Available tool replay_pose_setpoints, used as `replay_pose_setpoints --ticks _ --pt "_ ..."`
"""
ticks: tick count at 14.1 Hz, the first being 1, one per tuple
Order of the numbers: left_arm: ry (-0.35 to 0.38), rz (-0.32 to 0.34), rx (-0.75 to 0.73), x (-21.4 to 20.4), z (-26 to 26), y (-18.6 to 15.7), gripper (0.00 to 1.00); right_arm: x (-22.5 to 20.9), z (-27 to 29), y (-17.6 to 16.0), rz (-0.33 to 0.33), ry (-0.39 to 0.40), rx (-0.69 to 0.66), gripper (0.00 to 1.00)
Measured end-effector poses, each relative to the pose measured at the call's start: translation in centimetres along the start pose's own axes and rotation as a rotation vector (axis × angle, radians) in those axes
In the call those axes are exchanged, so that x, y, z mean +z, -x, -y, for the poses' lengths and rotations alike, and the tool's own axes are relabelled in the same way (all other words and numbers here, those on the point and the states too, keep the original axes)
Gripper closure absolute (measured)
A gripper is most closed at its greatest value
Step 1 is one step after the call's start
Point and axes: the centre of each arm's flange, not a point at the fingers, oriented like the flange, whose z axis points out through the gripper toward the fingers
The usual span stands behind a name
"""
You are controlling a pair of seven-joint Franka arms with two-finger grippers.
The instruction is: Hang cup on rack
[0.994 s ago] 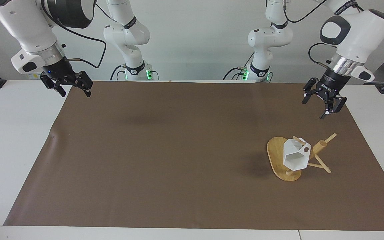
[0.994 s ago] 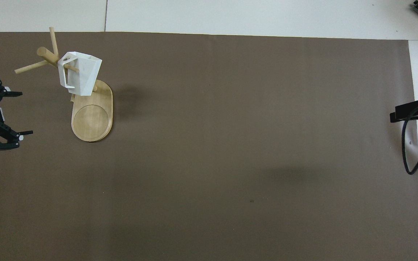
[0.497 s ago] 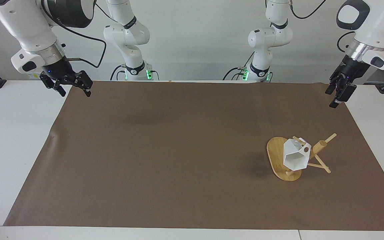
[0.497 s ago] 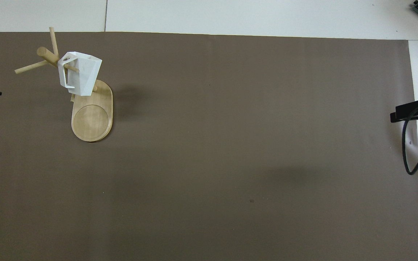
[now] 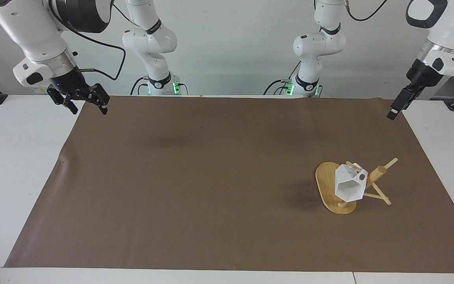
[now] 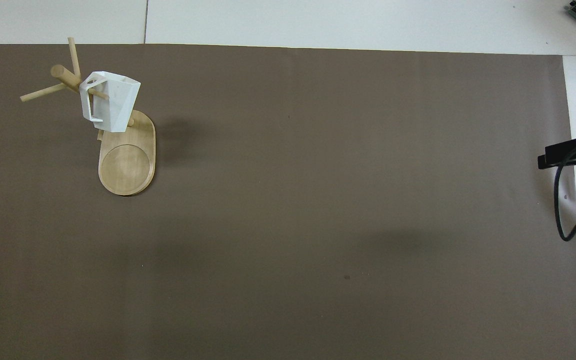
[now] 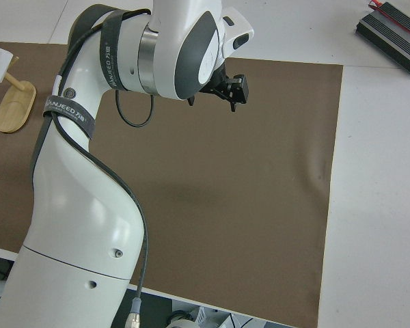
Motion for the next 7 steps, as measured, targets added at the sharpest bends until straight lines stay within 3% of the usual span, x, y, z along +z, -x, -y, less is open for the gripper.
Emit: replay_pose_setpoints --ticks 4,7 --pt "-0.066 0.053 0.278 -0.6 -1.3 1.3 0.00 -0.3 0.1 0.2 -0.006 0.000 -0.002 0.00" --pt "-0.099 0.073 0.395 -1.1 -4.7 3.3 0.00 -0.6 0.6 0.3 -0.011 0.000 -0.010 0.00"
